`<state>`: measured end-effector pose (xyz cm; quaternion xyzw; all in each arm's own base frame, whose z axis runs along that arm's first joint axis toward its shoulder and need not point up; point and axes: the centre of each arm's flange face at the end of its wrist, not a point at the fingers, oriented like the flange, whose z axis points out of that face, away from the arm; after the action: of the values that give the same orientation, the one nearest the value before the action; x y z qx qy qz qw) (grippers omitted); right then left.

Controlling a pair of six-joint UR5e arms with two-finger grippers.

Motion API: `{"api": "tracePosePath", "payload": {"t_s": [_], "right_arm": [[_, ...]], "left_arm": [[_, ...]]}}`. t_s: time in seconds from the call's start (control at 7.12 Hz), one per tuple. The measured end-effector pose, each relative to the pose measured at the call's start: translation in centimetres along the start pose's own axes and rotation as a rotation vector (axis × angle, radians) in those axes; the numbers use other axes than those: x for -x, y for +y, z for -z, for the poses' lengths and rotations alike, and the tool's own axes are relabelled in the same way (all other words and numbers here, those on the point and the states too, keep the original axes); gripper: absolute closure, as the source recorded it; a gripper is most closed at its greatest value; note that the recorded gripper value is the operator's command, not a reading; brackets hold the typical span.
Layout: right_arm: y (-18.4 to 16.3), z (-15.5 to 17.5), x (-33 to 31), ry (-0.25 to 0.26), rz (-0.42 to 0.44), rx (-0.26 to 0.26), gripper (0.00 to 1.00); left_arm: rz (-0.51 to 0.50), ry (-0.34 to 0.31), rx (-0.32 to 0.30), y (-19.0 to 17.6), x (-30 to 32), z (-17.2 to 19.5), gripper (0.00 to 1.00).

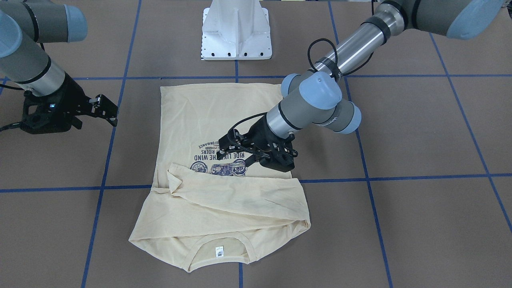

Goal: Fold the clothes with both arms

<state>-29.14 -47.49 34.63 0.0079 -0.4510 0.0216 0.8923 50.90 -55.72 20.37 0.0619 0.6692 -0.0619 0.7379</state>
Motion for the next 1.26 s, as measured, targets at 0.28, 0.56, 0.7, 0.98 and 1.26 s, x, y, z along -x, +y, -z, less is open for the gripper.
{"api": "tracePosePath", "payload": {"t_s": [0.28, 0.56, 0.7, 0.98, 1.26], "right_arm": [[4.8, -3.5, 1.3, -0.102, -0.064, 0.005, 0.01], [9.0, -7.0, 3.4, -0.113, -0.055, 0.057, 0.02], [11.6, -9.2, 4.7, -0.099, -0.023, 0.082, 0.02], [15.8, -12.8, 6.2, -0.069, 0.030, 0.138, 0.03], [17.4, -14.6, 5.7, -0.036, 0.036, 0.171, 0.05]], "left_arm": [[0.028, -0.065, -0.005, 1.7, 1.0, 7.1, 0.00], [0.006, -0.113, -0.009, 3.7, 0.6, 10.9, 0.00], [0.000, -0.120, -0.011, 4.2, 0.6, 11.6, 0.00], [-0.002, -0.123, -0.012, 4.4, 0.6, 12.0, 0.00], [-0.003, -0.123, -0.011, 4.5, 0.6, 12.0, 0.00]]}}
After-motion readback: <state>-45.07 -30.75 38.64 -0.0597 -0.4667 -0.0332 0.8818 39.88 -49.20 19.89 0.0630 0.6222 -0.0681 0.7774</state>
